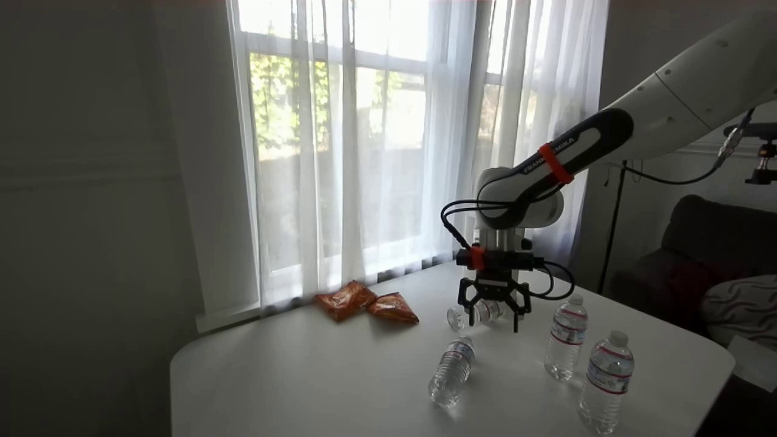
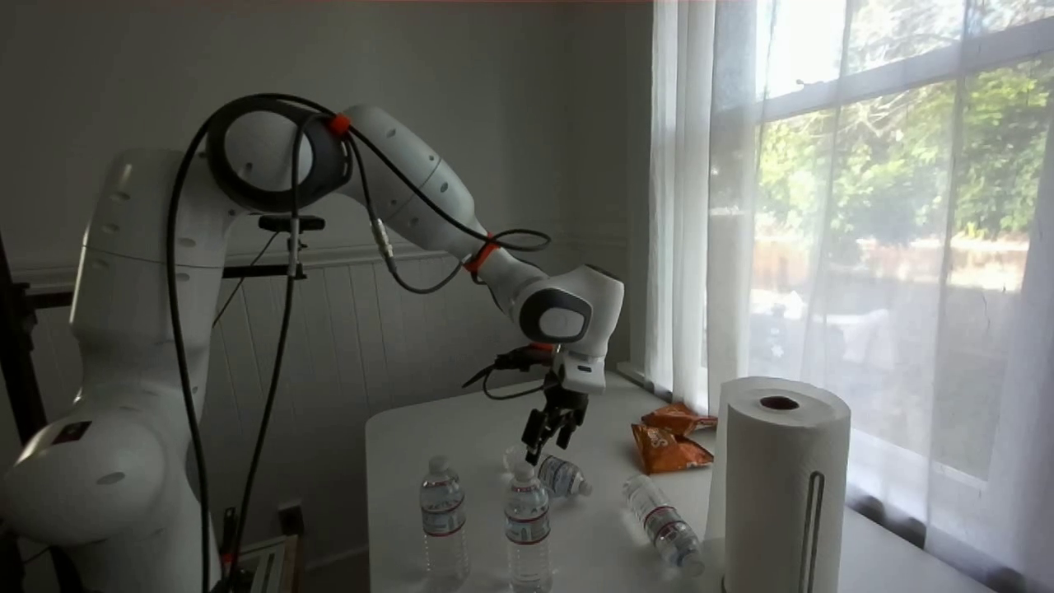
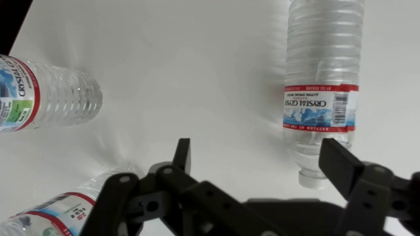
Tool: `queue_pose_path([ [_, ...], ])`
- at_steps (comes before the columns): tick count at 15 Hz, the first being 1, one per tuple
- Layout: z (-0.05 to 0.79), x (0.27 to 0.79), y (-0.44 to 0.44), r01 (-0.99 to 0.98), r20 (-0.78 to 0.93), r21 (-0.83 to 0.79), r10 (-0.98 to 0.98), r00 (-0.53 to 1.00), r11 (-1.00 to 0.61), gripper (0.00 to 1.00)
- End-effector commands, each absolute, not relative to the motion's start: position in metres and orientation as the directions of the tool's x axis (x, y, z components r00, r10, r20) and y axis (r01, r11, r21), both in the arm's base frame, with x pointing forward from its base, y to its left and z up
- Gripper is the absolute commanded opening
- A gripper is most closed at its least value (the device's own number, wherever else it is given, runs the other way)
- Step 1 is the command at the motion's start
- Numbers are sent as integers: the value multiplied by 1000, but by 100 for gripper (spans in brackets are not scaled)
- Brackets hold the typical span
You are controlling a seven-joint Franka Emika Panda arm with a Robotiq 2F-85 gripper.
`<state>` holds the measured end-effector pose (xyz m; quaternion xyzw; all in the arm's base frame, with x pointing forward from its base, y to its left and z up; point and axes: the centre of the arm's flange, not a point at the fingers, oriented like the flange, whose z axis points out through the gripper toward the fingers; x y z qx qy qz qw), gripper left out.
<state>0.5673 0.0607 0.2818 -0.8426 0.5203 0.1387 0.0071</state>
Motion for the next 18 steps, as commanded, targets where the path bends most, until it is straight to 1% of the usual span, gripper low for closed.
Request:
queue_pose_path([
  [1,264,590,59,-875,-274,121,-863,425,-469,100],
  [9,233,629,73,-870,-305,122,-852,424,-477,100],
  [18,196,647,89,-859,-356,120,-829,430,-497,100],
])
